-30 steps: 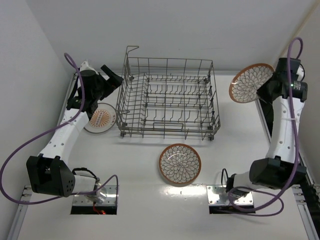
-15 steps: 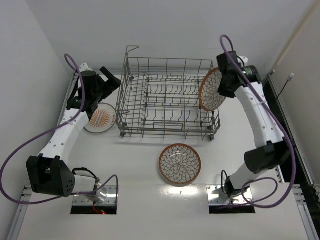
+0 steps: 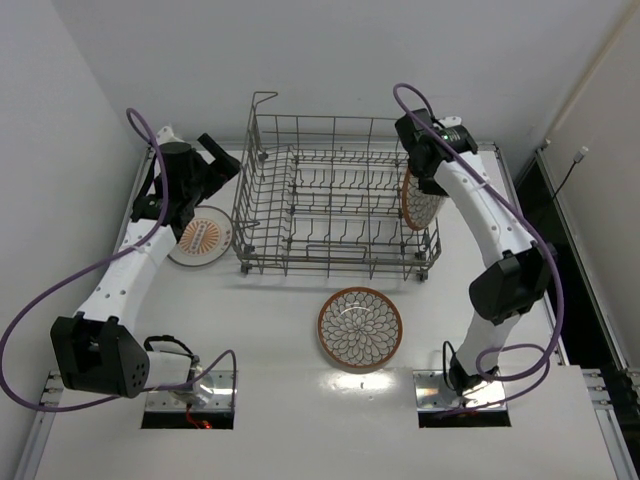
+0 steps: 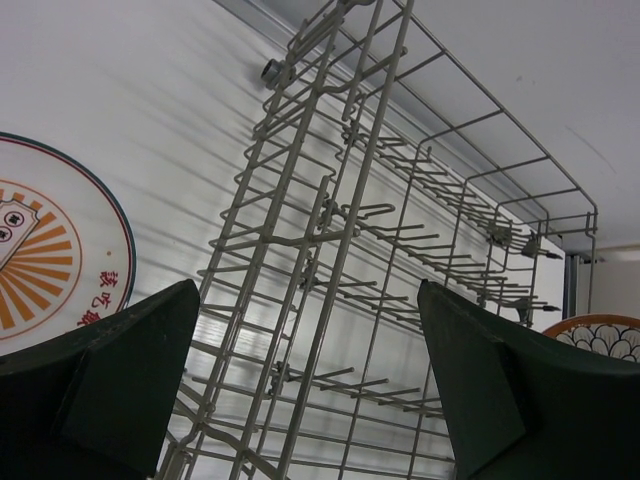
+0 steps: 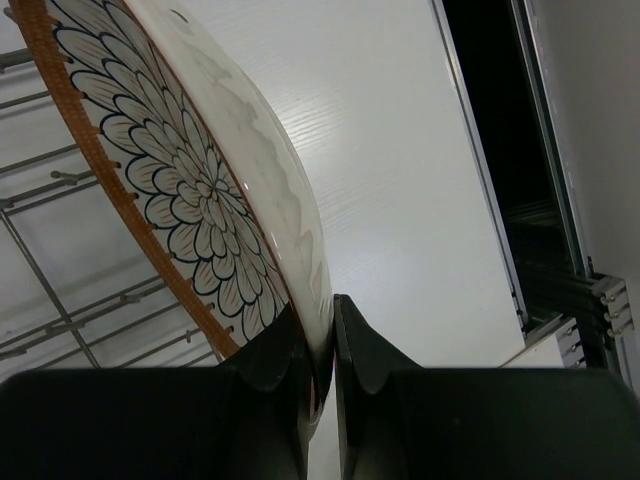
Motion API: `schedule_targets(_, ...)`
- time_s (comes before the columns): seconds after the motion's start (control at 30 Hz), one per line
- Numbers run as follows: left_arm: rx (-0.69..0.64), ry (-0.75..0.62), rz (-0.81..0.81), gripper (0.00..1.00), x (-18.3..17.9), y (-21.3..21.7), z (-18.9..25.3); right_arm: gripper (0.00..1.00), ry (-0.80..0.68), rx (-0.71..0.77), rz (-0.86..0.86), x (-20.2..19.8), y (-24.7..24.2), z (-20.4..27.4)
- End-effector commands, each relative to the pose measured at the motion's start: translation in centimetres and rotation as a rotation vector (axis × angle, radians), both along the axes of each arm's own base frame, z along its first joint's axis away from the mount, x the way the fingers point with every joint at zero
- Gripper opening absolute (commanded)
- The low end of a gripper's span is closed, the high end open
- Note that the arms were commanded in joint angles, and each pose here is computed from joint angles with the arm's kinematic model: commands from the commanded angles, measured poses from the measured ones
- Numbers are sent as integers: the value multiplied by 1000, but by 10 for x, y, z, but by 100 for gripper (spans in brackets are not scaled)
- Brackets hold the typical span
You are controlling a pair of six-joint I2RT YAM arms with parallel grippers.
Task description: Load the plates into the dish rack
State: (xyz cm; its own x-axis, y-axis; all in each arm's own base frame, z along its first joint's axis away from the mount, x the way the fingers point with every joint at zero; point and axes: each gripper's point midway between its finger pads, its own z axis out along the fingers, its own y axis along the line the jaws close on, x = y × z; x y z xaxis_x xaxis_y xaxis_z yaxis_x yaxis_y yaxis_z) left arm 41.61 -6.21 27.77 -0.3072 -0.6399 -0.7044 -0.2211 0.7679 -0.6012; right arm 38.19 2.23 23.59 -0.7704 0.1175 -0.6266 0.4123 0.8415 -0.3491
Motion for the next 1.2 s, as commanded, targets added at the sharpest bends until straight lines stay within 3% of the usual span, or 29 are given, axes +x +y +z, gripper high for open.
schedule_targets(0.0, 10, -57, 12, 89, -4, 4, 19, 0, -181, -47, -34, 18, 1, 38)
schedule_targets(0.33, 13, -58, 21, 90, -6, 6, 20, 0, -147, -22, 33, 16, 46, 13)
schedule_targets(1.17, 22, -40, 38, 90, -7, 9, 14, 2, 69, 108, 52, -2, 90, -82)
